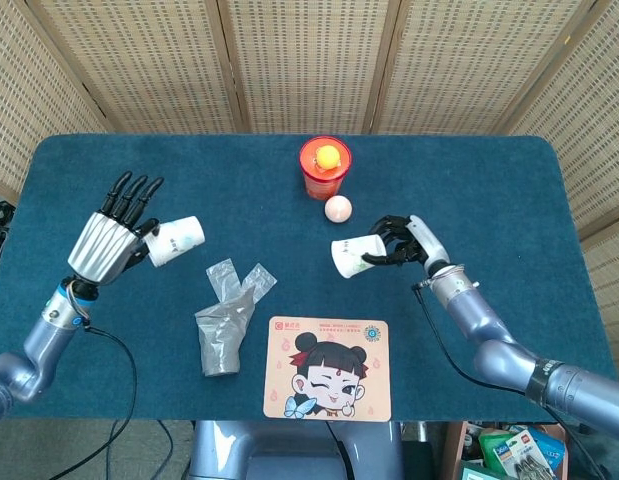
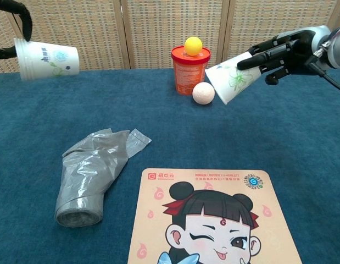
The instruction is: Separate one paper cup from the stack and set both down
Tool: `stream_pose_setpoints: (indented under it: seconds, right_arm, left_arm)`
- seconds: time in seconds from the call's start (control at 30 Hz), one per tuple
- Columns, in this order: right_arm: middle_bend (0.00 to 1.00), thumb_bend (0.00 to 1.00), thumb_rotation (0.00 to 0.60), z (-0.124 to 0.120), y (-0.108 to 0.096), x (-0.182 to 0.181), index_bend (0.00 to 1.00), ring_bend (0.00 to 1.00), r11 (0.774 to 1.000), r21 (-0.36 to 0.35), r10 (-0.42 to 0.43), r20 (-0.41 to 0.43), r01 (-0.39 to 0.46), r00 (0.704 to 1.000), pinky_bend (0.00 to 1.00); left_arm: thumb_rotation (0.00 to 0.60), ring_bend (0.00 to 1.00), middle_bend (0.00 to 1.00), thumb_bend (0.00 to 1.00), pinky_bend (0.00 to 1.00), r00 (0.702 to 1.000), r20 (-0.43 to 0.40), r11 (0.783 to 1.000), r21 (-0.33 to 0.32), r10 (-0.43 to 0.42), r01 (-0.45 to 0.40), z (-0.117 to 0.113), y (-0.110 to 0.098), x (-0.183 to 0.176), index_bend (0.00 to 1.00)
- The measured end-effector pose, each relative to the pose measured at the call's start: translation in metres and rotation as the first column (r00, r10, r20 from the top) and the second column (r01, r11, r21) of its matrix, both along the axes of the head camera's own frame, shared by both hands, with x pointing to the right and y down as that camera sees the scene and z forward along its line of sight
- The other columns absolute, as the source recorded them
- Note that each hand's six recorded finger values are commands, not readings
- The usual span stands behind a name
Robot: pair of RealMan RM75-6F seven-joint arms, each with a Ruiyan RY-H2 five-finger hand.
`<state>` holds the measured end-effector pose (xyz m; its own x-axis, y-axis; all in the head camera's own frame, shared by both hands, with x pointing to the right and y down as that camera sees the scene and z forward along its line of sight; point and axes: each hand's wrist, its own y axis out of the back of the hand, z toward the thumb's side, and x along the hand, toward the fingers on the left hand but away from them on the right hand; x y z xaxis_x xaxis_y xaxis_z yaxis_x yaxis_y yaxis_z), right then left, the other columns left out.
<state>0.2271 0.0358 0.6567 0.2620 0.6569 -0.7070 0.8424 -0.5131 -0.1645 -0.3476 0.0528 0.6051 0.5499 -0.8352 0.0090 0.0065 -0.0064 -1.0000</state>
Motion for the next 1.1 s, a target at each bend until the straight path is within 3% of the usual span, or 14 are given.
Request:
stream_pose_setpoints:
  seconds: [0.2,0.4,0.5,0.6,0.73,0.83,0.97,1.1]
  right_arm:
    - [0.64,0.41,0.6,0.004,0.0,0.013,0.59,0.53,0.986,0.104,-0.112,-0.165,0.131,0.98,0.8]
    - [0.64,0.41,0.6,0.006,0.0,0.021,0.6,0.53,0.928,0.216,-0.213,-0.363,0.305,0.907,0.8]
    - [0.64,0.41,0.6,0.006,0.0,0.026,0.6,0.53,0.883,0.257,-0.246,-0.458,0.392,0.854,0.8]
    - [0.64,0.41,0.6,0.007,0.003,0.029,0.6,0.53,0.824,0.272,-0.288,-0.554,0.497,0.781,0.8]
    - [0.64,0.41,0.6,0.011,0.008,0.036,0.6,0.53,0.744,0.263,-0.327,-0.658,0.614,0.678,0.8]
    - [0.64,0.41,0.6,0.014,0.011,0.04,0.6,0.53,0.705,0.247,-0.341,-0.704,0.665,0.622,0.8]
    - [0.63,0.41,0.6,0.017,0.014,0.045,0.6,0.53,0.661,0.222,-0.355,-0.75,0.717,0.558,0.8]
    - [0.53,0.4,0.6,0.021,0.016,0.049,0.58,0.51,0.623,0.19,-0.362,-0.789,0.759,0.495,0.78]
  left_arm:
    - [0.6,0.0,0.0,0.44,0.0,0.994,0.099,0.99,-0.125,-0.046,0.059,0.005,-0.009,-0.038,0.65]
    - [0.6,0.0,0.0,0.54,0.0,0.973,0.21,0.942,-0.297,-0.098,0.159,0.006,-0.018,-0.066,0.66]
    - [0.6,0.0,0.0,0.59,0.0,0.959,0.255,0.891,-0.394,-0.127,0.223,0.01,-0.019,-0.074,0.67]
    - [0.6,0.0,0.0,0.62,0.0,0.938,0.308,0.817,-0.492,-0.159,0.3,0.019,-0.019,-0.085,0.67]
    - [0.6,0.0,0.0,0.64,0.0,0.907,0.378,0.701,-0.597,-0.185,0.391,0.03,-0.017,-0.094,0.67]
    - [0.6,0.0,0.0,0.65,0.0,0.893,0.406,0.643,-0.635,-0.193,0.428,0.035,-0.017,-0.096,0.67]
    - [0.6,0.0,0.0,0.65,0.0,0.88,0.435,0.608,-0.651,-0.193,0.455,0.04,-0.02,-0.095,0.67]
    - [0.6,0.0,0.0,0.65,0.0,0.87,0.449,0.587,-0.654,-0.206,0.477,0.047,-0.024,-0.094,0.65]
